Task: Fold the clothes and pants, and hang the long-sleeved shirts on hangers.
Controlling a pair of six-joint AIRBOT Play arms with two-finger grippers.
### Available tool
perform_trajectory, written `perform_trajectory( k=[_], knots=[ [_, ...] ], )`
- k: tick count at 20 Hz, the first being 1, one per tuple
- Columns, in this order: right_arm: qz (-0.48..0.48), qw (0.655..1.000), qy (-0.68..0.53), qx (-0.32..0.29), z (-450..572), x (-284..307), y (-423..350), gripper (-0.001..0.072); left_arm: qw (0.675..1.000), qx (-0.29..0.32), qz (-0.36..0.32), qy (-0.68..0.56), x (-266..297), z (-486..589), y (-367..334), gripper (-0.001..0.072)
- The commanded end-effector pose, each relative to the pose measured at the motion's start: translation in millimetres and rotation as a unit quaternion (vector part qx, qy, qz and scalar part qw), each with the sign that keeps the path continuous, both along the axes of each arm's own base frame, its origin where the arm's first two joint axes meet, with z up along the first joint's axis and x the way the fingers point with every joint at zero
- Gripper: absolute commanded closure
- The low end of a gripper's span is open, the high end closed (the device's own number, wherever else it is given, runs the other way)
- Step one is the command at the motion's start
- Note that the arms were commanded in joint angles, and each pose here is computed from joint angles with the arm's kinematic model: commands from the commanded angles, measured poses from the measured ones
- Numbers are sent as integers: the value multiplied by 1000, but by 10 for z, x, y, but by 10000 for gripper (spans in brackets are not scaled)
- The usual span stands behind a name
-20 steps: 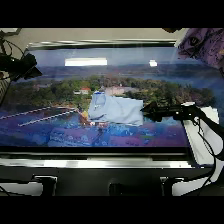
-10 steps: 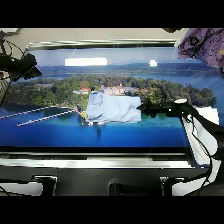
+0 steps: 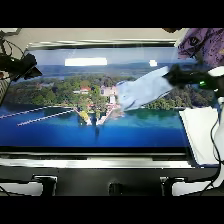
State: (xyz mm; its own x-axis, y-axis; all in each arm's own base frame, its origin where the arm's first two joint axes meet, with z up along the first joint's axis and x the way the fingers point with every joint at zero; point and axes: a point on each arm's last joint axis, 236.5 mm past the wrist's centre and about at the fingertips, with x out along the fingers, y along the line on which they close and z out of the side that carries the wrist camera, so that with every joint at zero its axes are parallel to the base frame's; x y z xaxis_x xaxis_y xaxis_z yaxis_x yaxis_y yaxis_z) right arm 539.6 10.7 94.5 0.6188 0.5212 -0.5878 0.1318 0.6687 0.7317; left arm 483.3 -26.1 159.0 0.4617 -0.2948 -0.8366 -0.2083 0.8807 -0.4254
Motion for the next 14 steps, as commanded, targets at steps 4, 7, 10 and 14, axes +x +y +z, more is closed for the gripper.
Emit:
perform_trajectory(
  k=[4, 7, 10, 14],
  knots=[
    [-154, 986, -29, -62, 617, -142, -1317, 685, 1000, 0, 0, 0, 0, -3, 4, 688],
    [-221, 973, -15, -64, 711, -344, -1776, 685, 1000, 0, 0, 1, 0, -4, 4, 688],
    [-265, 962, -6, -67, 819, -521, -2015, 685, 1000, 0, 0, 1, 0, -3, 3, 688],
    [-312, 945, 30, -90, 900, -811, -2149, 685, 1000, -2, 0, 1, -1, -1, -5, 688]
  ],
)
